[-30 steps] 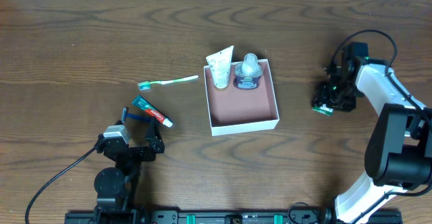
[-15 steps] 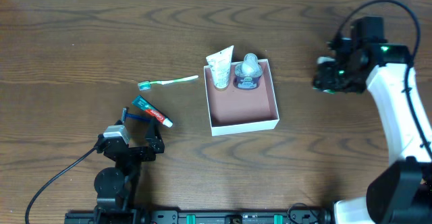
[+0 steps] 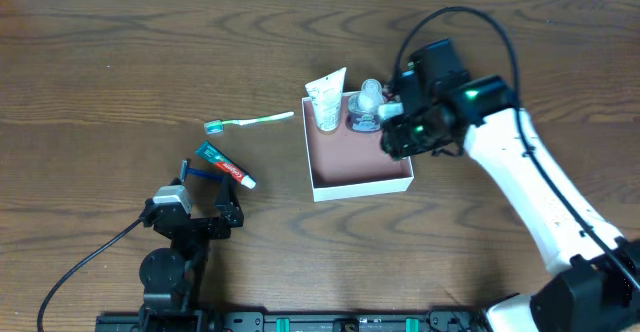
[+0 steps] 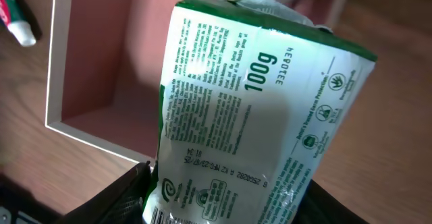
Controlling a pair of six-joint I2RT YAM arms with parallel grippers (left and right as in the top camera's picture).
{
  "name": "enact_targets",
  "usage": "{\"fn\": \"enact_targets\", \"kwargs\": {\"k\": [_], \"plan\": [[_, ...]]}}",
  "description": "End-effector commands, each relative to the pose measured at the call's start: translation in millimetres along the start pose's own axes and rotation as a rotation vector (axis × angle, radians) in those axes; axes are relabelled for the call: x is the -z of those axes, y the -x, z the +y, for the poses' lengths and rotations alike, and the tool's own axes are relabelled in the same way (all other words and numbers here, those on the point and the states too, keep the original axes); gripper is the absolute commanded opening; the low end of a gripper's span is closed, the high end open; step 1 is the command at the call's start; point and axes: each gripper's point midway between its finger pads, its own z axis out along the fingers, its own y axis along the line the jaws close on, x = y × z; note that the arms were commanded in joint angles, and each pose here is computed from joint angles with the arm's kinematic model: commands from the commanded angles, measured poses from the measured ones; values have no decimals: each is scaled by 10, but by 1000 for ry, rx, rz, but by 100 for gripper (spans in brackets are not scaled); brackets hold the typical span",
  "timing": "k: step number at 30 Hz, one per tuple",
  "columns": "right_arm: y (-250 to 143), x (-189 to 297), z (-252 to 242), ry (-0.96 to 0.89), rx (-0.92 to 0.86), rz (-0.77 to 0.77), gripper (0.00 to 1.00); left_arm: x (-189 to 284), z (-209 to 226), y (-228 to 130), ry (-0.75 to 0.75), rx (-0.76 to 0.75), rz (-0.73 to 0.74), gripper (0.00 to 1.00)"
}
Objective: Pack container
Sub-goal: 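Lift the soap bar and carry it over the box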
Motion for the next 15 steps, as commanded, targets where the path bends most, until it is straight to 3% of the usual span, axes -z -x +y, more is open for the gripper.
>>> {"fn": "enact_targets", "kwargs": {"k": [1,15], "plan": [[1,-98,46,-38,-46,22,41,-26,38,-151,4,-16,35,98],[10,-508,-61,-98,-52,91,43,-26,38,-151,4,-16,35,98]]}}
